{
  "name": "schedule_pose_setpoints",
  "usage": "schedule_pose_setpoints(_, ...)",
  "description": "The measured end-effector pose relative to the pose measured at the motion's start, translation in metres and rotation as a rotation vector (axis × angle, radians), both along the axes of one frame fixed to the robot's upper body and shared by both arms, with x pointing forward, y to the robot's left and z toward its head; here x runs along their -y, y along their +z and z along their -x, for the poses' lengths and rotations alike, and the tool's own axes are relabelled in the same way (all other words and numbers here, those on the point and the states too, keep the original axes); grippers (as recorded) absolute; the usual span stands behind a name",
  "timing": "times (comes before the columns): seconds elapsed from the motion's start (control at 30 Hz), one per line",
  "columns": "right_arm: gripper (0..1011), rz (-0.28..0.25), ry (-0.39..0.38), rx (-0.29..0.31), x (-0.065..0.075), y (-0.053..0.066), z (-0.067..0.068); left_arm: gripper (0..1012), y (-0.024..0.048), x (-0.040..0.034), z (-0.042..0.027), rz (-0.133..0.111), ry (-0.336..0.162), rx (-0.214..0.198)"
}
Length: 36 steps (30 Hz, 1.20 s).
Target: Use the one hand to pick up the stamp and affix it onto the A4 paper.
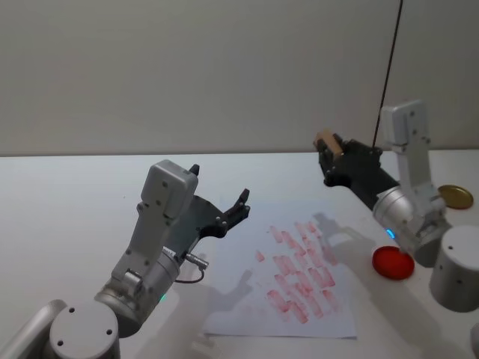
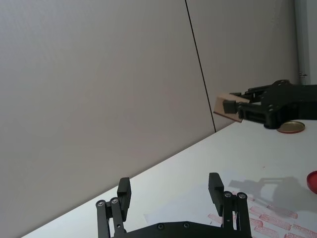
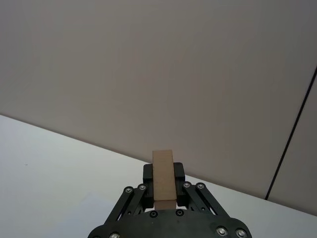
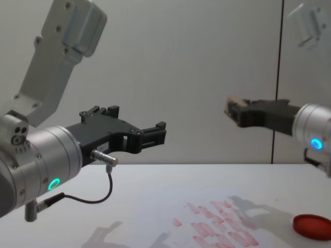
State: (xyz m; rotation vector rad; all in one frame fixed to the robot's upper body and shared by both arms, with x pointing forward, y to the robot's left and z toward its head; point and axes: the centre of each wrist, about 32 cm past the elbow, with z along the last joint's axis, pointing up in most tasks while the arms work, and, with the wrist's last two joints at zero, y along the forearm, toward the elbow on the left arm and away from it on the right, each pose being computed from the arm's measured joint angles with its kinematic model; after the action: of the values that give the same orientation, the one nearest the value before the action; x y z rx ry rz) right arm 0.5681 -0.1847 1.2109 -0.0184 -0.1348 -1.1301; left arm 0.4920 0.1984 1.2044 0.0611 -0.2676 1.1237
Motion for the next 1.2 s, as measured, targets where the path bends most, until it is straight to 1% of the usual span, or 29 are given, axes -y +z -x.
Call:
schedule_pose_setpoints(0.07,220,-0.004,-0.015,0.008,0.003,0.003,0.005,993,0.0000,0.0000,0.0000,0.000,0.000,0.000)
schedule_pose_setpoints(0.1,220,-0.004,-0.015,0.008,0.003,0.003,0.005,993,0.0000,0.0000,0.0000,0.000,0.000,0.000)
schedule_pose_setpoints(0.2,220,-0.007,-0.035,0.006,0.008,0.004,0.012,993,0.0000,0.0000,0.0000,0.000,0.000,0.000)
schedule_pose_setpoints(0.27,219,-0.010,-0.055,-0.008,0.013,0.003,0.020,993,0.0000,0.0000,0.0000,0.000,0.000,0.000)
schedule_pose_setpoints(0.3,219,-0.010,-0.055,-0.008,0.013,0.003,0.020,993,0.0000,0.0000,0.0000,0.000,0.000,0.000)
schedule_pose_setpoints(0.5,219,-0.016,-0.096,-0.055,0.023,-0.001,0.035,993,0.0000,0.0000,0.0000,0.000,0.000,0.000)
schedule_pose_setpoints(0.53,220,-0.018,-0.106,-0.073,0.026,-0.003,0.039,993,0.0000,0.0000,0.0000,0.000,0.000,0.000)
schedule_pose_setpoints(0.73,220,-0.019,-0.139,-0.132,0.035,-0.011,0.051,993,0.0000,0.0000,0.0000,0.000,0.000,0.000)
schedule_pose_setpoints(0.77,220,-0.020,-0.148,-0.152,0.037,-0.013,0.055,993,0.0000,0.0000,0.0000,0.000,0.000,0.000)
schedule_pose_setpoints(0.83,219,-0.019,-0.157,-0.171,0.039,-0.015,0.058,993,0.0000,0.0000,0.0000,0.000,0.000,0.000)
schedule_pose_setpoints(0.87,219,-0.020,-0.167,-0.193,0.041,-0.018,0.061,993,0.0000,0.0000,0.0000,0.000,0.000,0.000)
schedule_pose_setpoints(0.93,220,-0.019,-0.175,-0.209,0.043,-0.020,0.064,993,0.0000,0.0000,0.0000,0.000,0.000,0.000)
schedule_pose_setpoints(0.97,220,-0.018,-0.185,-0.235,0.045,-0.024,0.067,993,0.0000,0.0000,0.0000,0.000,0.000,0.000)
schedule_pose_setpoints(1.2,220,-0.023,-0.209,-0.310,0.052,-0.035,0.076,993,0.0000,0.0000,0.0000,0.000,0.000,0.000)
